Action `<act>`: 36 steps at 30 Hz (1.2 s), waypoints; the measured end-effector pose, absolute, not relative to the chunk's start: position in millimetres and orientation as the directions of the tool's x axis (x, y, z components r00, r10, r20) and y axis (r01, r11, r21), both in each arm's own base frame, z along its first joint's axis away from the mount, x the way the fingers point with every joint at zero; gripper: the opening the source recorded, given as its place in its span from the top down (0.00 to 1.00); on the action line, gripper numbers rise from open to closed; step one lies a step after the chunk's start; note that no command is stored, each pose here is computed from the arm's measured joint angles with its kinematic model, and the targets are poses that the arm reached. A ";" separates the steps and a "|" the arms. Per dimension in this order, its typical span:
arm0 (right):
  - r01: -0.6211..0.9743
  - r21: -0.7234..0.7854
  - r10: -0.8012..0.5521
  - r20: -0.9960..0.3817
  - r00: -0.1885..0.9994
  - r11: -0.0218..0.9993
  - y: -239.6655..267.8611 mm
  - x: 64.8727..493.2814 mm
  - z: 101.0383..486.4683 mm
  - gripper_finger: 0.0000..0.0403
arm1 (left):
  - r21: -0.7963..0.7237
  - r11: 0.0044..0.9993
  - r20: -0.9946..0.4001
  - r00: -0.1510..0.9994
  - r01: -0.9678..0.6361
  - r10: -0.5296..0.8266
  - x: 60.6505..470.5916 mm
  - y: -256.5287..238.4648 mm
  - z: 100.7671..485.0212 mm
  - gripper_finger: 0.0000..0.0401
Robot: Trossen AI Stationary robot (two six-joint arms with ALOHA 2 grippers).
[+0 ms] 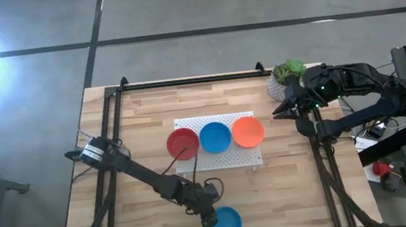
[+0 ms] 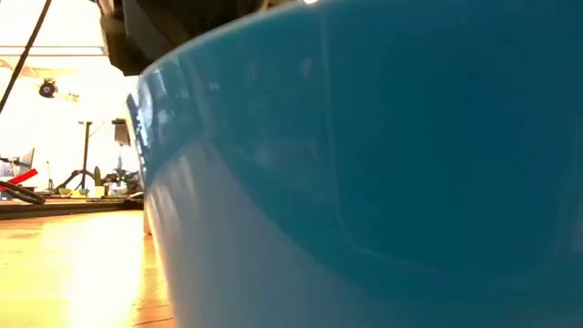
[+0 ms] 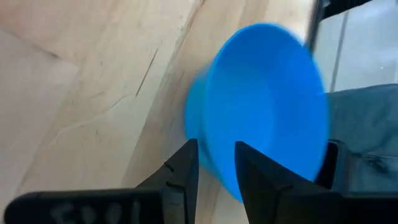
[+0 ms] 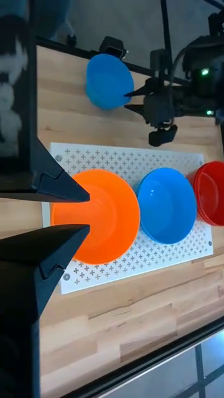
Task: Pick & Place Mini bowls
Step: Stack the blue bowl on the blue bowl on the shelf
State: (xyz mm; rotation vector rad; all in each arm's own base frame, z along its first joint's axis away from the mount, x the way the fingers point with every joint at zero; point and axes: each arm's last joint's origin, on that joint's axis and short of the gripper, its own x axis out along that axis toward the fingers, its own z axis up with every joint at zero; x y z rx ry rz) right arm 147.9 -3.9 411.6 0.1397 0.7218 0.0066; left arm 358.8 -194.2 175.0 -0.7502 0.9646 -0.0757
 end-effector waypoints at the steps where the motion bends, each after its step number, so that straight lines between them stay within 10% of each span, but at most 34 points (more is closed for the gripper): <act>1: 0.042 0.129 0.054 -0.658 0.751 0.991 -3.9 148.0 411.5 0.84 | -0.604 0.751 -0.722 0.581 -0.265 -0.376 359.8 -194.8 172.0 0.76; 11: 0.037 0.127 0.054 -0.645 0.762 0.991 -3.8 144.2 414.3 0.84 | -0.592 0.712 -0.778 0.499 -0.378 -0.382 364.5 -198.8 150.8 0.78; 18: 0.036 0.127 0.054 -0.634 0.771 0.991 -3.5 139.8 416.0 0.84 | -0.599 0.708 -0.774 0.495 -0.373 -0.395 363.3 -198.6 154.8 0.98; 29: 0.034 0.127 0.053 -0.623 0.780 0.991 -3.4 136.8 417.6 0.84 | -0.716 0.629 -0.652 0.610 -0.302 -0.450 343.6 -178.3 241.3 1.00; 36: 0.020 0.109 0.052 -0.621 0.782 0.994 -3.4 137.1 417.8 0.84 | -0.714 0.558 -0.636 0.726 -0.423 -0.263 313.2 -128.7 302.2 1.00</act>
